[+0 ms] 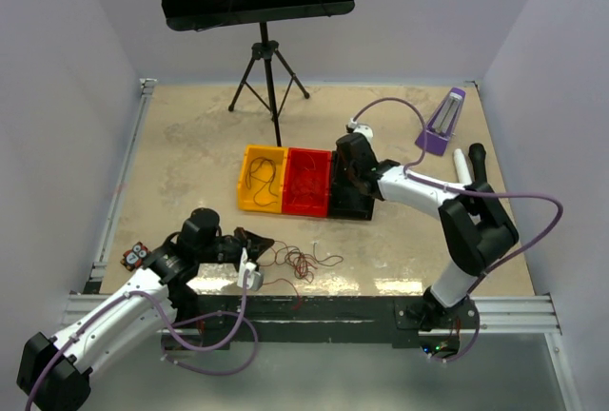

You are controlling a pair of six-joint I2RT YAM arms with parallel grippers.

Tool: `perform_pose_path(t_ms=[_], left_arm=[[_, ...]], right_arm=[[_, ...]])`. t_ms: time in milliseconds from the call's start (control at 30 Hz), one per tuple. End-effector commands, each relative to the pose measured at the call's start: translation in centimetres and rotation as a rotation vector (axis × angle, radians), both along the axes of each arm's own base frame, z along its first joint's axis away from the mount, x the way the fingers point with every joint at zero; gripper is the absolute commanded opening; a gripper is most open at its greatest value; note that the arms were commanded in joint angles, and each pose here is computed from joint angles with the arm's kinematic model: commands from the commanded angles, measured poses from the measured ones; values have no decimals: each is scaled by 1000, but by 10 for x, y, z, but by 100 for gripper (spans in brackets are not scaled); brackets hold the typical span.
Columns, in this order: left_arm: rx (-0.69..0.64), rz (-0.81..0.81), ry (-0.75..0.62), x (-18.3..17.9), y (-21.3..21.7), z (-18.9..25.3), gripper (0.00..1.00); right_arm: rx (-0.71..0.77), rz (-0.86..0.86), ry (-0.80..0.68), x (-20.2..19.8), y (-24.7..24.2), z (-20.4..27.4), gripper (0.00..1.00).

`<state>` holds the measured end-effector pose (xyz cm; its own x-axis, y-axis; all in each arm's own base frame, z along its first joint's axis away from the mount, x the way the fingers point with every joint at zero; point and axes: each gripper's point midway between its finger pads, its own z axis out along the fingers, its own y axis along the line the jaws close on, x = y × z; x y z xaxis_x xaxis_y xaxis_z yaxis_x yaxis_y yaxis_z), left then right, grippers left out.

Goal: Untangle the cables
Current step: Place the cable in the bin.

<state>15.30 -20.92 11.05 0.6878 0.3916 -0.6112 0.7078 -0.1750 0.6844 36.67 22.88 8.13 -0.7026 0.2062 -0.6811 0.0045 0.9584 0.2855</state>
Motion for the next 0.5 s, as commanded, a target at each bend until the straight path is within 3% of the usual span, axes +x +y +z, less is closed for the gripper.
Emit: perform_pose_path(t_ms=[0, 233, 400, 467], left_arm=[[-16, -22, -45, 1, -2, 15, 0], [-22, -35, -51, 1, -4, 15, 0], [-35, -40, -53, 1, -6, 18, 0], [-34, -39, -52, 1, -6, 19, 0]], right_arm=[[-35, -10, -22, 7, -4, -3, 0], [-66, -35, -17, -8, -22, -6, 1], [-77, 3, 5, -12, -19, -6, 40], [-57, 15, -17, -10, -16, 10, 48]])
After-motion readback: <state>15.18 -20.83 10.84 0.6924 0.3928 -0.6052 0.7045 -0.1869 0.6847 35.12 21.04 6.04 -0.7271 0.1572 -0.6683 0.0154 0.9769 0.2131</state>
